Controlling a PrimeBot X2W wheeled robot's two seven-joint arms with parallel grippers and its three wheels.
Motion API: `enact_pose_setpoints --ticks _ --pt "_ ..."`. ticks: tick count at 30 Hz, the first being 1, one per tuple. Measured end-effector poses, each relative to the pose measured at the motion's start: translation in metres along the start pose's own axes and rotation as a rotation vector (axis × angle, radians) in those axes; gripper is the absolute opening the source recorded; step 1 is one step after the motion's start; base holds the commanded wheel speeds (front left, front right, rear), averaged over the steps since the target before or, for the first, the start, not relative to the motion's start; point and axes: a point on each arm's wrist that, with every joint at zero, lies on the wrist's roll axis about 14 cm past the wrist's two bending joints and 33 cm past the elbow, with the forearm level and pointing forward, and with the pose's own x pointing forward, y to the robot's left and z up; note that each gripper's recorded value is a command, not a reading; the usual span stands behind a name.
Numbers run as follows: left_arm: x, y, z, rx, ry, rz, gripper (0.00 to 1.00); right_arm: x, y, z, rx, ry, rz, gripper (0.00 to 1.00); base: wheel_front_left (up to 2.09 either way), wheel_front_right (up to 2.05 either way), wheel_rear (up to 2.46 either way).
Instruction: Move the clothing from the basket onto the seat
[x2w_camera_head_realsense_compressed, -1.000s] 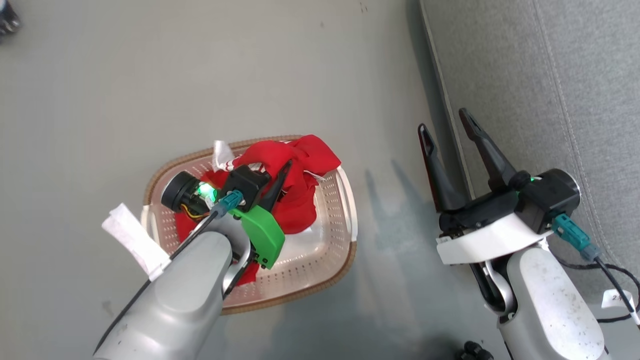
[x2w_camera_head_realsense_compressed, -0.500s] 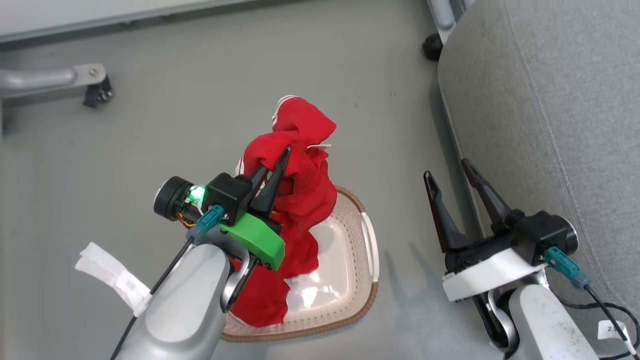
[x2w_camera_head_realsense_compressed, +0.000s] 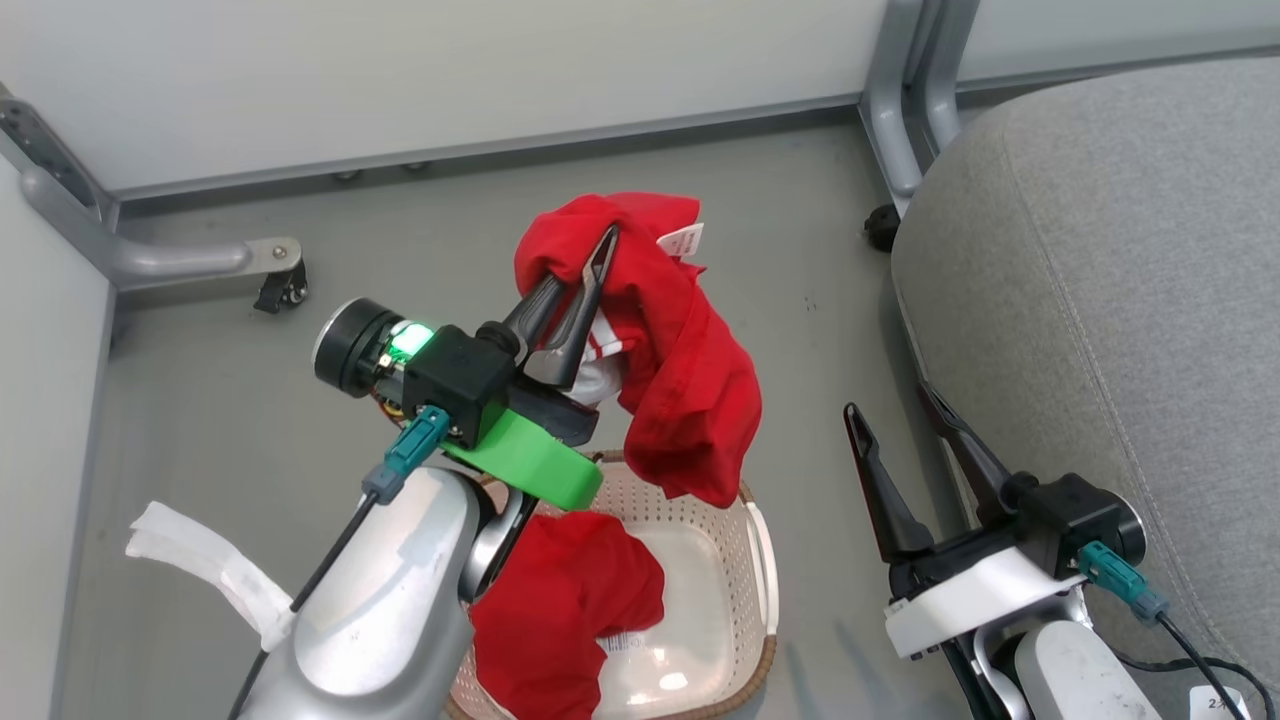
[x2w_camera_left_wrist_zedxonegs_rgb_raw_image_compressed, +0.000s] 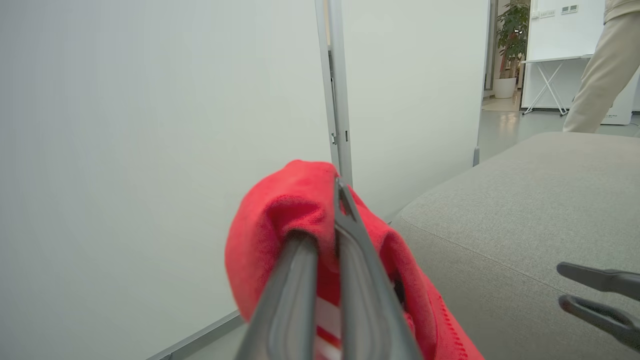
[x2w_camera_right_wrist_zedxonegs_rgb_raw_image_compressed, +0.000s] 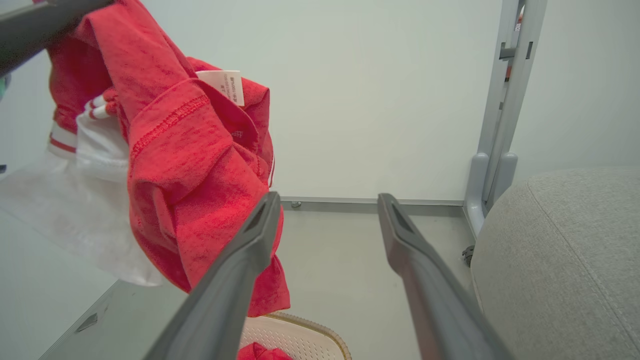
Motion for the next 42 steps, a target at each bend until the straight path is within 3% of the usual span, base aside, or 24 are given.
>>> enact_pose_setpoints --ticks 7,16,27,34,42 --pt "0.004 -0.016 0.038 0.035 -0.093 -0.042 0.0 -0.008 0.005 0.01 -0.003 -0.022 0.006 1.0 0.0 0.0 0.0" --pt "0.004 -0.022 0.04 0.037 -0.097 -0.057 0.0 -0.007 0.012 0.021 -0.002 -0.057 0.026 1.0 0.0 0.0 0.0" --pt "0.001 -0.028 0.031 0.034 -0.073 -0.074 0.0 0.016 0.068 0.053 -0.003 -0.162 0.212 1.0 0.0 0.0 0.0" --pt "0.003 -0.034 0.029 0.034 -0.068 -0.096 0.0 0.034 0.095 0.045 -0.027 -0.14 0.311 1.0 0.0 0.0 0.0" --pt "0.0 -0.042 0.024 0.022 -0.056 -0.117 0.0 0.048 0.095 0.022 -0.047 -0.076 0.322 1.0 0.0 0.0 0.0"
